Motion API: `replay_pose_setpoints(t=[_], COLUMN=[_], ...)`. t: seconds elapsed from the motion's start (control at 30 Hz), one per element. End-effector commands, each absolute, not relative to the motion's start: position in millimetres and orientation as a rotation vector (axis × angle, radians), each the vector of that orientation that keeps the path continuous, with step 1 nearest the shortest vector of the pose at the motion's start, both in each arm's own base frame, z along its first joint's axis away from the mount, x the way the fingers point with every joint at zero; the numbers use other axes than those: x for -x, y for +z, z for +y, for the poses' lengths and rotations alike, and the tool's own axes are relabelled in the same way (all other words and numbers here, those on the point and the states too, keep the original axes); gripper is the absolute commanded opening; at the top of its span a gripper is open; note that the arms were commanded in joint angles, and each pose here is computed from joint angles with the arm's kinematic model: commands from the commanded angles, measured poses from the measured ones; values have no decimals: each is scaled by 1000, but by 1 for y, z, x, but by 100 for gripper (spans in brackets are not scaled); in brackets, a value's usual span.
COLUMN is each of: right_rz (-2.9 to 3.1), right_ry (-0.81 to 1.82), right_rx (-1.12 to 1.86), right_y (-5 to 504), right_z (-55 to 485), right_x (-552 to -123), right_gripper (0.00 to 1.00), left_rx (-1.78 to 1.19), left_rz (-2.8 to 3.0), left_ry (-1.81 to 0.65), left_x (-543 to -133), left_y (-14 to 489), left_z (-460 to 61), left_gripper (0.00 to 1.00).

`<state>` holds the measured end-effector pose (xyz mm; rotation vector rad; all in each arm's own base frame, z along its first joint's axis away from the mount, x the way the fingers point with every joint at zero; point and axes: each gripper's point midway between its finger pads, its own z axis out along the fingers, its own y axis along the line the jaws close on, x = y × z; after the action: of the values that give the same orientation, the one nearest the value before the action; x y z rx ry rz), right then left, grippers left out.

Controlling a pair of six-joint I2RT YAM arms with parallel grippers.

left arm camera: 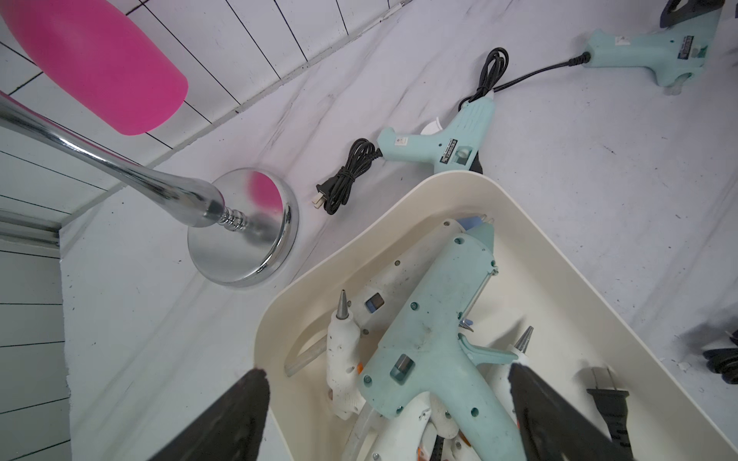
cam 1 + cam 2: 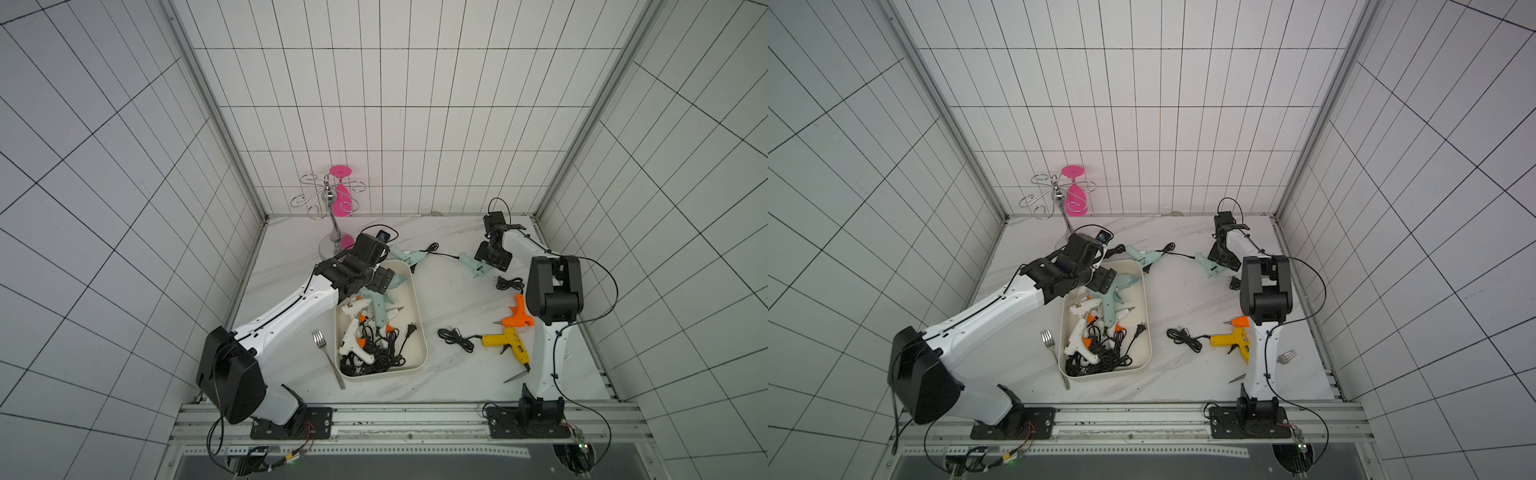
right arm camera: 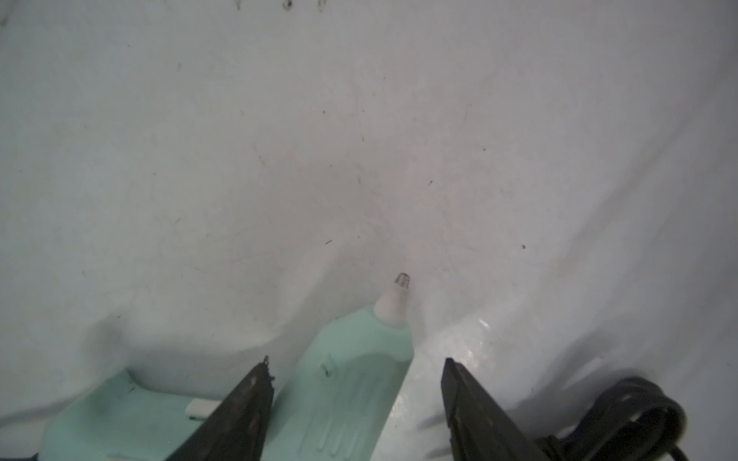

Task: Put the hot melt glue gun into the storage box
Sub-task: Pick up the hot melt adhesive gun from the center of the board.

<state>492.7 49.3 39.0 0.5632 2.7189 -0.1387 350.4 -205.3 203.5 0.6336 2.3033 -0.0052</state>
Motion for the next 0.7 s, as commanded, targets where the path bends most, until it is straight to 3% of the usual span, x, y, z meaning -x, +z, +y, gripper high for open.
replay_pose_setpoints(t=[0.0,0.37,0.47,0.67], right_rz=[2748,2811,2816,2733], right_ry=[-207,-269,-298,-290], right_rx=[-535,-505,-488,-445], right_y=[34,16,16,54], right_z=[57,60,57,52], right_x=[-491,-475,-471,-474], right_gripper=[68,48,37,21], left_rx=[-634,-664,-692,-873], left_rz=[2269,2280,2269,2152], left_ry=[-22,-17,-29,-42], left_x=[-353,-346,-343,-329], left_y=[214,212,215,227], left_z=[-208,-205,-208,-240], left_gripper=[95,95,95,96])
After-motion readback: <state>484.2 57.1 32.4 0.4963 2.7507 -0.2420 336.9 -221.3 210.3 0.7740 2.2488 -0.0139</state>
